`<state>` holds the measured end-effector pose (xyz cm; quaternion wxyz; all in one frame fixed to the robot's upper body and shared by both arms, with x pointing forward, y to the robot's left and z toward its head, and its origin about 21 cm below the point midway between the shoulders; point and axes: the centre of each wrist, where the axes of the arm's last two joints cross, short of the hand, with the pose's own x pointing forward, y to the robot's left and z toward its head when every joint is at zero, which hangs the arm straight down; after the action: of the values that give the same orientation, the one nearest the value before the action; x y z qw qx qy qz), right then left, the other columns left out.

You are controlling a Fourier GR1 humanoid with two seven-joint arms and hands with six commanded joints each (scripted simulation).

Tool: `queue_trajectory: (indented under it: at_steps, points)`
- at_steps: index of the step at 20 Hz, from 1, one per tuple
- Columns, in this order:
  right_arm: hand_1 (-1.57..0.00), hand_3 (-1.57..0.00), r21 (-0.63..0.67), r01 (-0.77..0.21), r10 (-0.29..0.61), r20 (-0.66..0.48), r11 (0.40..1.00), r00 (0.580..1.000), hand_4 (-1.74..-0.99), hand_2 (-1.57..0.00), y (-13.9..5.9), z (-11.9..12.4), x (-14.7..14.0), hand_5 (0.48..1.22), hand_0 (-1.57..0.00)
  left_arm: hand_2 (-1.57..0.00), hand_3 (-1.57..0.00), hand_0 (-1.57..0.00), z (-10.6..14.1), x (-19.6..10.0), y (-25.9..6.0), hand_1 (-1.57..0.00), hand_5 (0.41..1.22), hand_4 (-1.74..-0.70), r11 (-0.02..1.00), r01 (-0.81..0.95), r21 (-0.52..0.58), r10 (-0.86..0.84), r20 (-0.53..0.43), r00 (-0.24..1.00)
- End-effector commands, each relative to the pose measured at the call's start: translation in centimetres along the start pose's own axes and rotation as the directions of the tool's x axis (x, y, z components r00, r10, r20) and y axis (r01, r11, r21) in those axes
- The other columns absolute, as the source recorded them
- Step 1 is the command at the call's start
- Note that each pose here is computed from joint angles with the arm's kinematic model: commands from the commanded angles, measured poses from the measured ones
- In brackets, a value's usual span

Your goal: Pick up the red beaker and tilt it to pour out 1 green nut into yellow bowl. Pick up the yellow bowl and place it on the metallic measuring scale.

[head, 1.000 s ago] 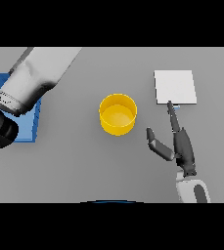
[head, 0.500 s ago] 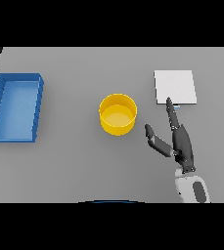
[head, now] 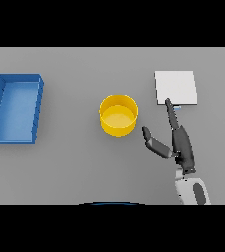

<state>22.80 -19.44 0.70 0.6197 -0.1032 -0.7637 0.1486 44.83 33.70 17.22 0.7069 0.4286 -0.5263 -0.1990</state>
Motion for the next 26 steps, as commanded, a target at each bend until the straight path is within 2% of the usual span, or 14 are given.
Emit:
queue_trajectory:
  at_steps: [1,4,6,11,15,18,19,21,22,24,26]
  points:
    - [0.0,0.0,0.006,-0.002,0.002,0.005,1.0,1.0,-1.046,0.0,-0.1,0.0,0.2,0.649,0.0,-1.57,-1.48,-1.57,0.4,-0.8,-0.1,-1.57,1.221,-1.74,1.0,-0.02,0.013,0.02,-0.017,1.0]
    - [0.0,0.0,0.014,0.005,-0.005,-0.011,1.0,1.0,-1.026,0.0,-0.2,0.1,-0.3,0.648,0.0,-1.57,-1.45,-1.57,2.1,-2.7,-1.4,-1.57,1.221,-1.74,0.996,-0.089,0.017,0.09,-0.095,0.991]
    - [0.0,0.0,0.015,-0.004,0.005,-0.008,1.0,1.0,-1.018,0.0,-0.5,0.4,-0.5,0.645,0.0,-1.57,-1.44,-1.57,3.3,-4.2,-2.5,-1.57,1.221,-1.74,0.992,-0.123,0.023,0.125,-0.091,0.988]
    - [0.0,0.0,0.019,0.026,-0.026,-0.002,0.999,1.0,-1.004,0.0,-0.5,0.5,-0.9,0.648,0.0,-1.57,-1.51,-1.57,5.4,-5.8,-4.9,-1.57,1.221,-1.74,0.98,-0.199,0.025,0.2,-0.111,0.973]
    - [0.0,0.0,0.012,0.024,-0.024,0.009,1.0,1.0,-1.01,0.0,-0.3,0.7,-0.9,0.65,0.0,-1.57,-1.55,-1.57,7.0,-6.8,-5.7,-1.57,1.123,-1.74,0.973,-0.228,0.018,0.228,-0.158,0.961]
    - [0.0,0.0,0.009,0.022,-0.022,0.003,1.0,1.0,-1.017,0.0,-0.5,0.7,-0.8,0.638,0.0,-1.57,-1.56,-1.57,7.5,-7.2,-6.0,-1.57,0.991,-1.71,0.981,-0.193,0.018,0.194,-0.151,0.969]
    - [0.0,0.0,0.009,0.022,-0.022,-0.001,1.0,1.0,-1.021,0.0,-0.4,0.7,-0.7,0.636,0.0,-1.57,-1.56,-1.57,7.9,-7.6,-6.3,-1.57,0.941,-1.65,0.984,-0.176,0.005,0.174,-0.147,0.974]
    - [0.0,0.0,0.007,0.013,-0.013,0.002,1.0,1.0,-1.017,0.0,-0.4,0.6,-0.8,0.635,0.0,-1.56,-1.54,-1.57,8.3,-8.1,-6.3,-1.57,0.848,-1.4,0.988,-0.153,-0.007,0.149,-0.161,0.976]
    - [0.0,0.0,0.007,0.015,-0.015,-0.001,1.0,1.0,-1.012,0.0,-0.5,0.6,-0.8,0.634,0.0,-1.5,-1.47,-1.57,8.5,-8.3,-6.0,-1.54,0.81,-1.28,0.989,-0.15,-0.007,0.147,-0.147,0.978]
    - [0.0,0.0,0.0,0.028,-0.028,0.015,1.0,0.999,-1.007,0.0,-0.8,0.6,-0.6,0.635,0.0,-1.21,-1.14,-1.39,8.9,-8.2,-5.8,-1.22,0.749,-1.07,0.989,-0.144,-0.033,0.138,-0.14,0.98]
    - [0.0,0.0,-0.001,0.032,-0.032,0.009,0.999,0.999,-1.004,0.0,-0.7,0.6,-0.6,0.635,0.0,-0.82,-0.77,-0.97,9.0,-8.6,-6.2,-0.8,0.696,-0.96,0.989,-0.138,-0.057,0.127,-0.159,0.979]
